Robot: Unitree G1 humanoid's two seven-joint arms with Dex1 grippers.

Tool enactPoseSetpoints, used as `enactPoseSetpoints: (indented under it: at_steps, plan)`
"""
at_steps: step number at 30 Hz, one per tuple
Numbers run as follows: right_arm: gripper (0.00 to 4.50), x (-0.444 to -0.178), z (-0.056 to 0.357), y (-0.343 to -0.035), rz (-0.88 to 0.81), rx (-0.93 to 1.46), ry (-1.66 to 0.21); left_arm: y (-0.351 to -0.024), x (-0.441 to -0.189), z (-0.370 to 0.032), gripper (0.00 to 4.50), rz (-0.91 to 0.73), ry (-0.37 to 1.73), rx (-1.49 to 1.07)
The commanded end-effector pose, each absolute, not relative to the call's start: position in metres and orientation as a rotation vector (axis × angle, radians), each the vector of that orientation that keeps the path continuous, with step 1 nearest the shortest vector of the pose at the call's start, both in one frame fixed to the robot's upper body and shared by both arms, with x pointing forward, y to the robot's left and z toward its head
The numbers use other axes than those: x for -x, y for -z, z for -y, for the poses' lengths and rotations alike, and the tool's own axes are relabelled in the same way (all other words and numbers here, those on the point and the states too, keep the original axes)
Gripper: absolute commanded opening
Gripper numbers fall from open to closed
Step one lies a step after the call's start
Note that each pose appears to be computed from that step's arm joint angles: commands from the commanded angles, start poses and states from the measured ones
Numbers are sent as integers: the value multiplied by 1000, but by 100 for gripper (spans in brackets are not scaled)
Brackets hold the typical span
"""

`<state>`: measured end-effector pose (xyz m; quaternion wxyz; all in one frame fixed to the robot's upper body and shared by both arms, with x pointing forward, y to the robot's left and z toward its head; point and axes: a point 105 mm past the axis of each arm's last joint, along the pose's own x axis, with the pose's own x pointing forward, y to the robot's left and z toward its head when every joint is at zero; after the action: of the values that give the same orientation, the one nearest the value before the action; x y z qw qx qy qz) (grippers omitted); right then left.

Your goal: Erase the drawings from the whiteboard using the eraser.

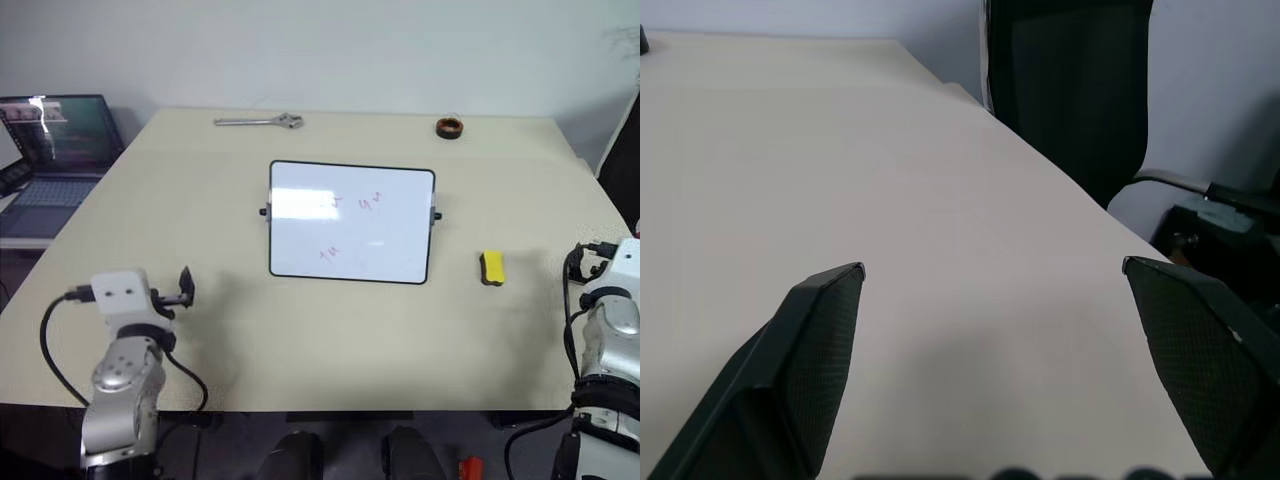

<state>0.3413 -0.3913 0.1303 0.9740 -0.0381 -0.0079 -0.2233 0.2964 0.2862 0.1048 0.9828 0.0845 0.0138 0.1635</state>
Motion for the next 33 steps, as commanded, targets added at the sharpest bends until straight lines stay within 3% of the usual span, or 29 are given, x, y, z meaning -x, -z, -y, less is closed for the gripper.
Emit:
enactPoseSetpoints:
  at_steps: [1,5,10,13,16,24,28,33]
  plan:
    - [442,-343,384,-149,77,79,414,-123,-302,-283,450,47,-330,-153]
    - [442,-338,375,-161,110,106,389,-135,-310,-272,450,95,-279,-133]
    - [442,-335,338,-182,141,93,206,-166,-319,-236,450,204,-7,-203]
    - [442,-330,311,-193,148,-102,75,-188,-324,-188,450,241,331,-160]
    - [442,-323,288,-195,117,-152,3,-205,-326,-156,450,250,584,-150]
    - [442,-322,266,-158,-122,-134,118,-214,-319,-84,450,137,1229,-270]
    - [442,-328,247,-151,-154,-137,84,-209,-312,-79,450,83,1359,-317]
    - [442,-340,228,-149,-161,-134,54,-205,-313,-82,450,74,1370,-330]
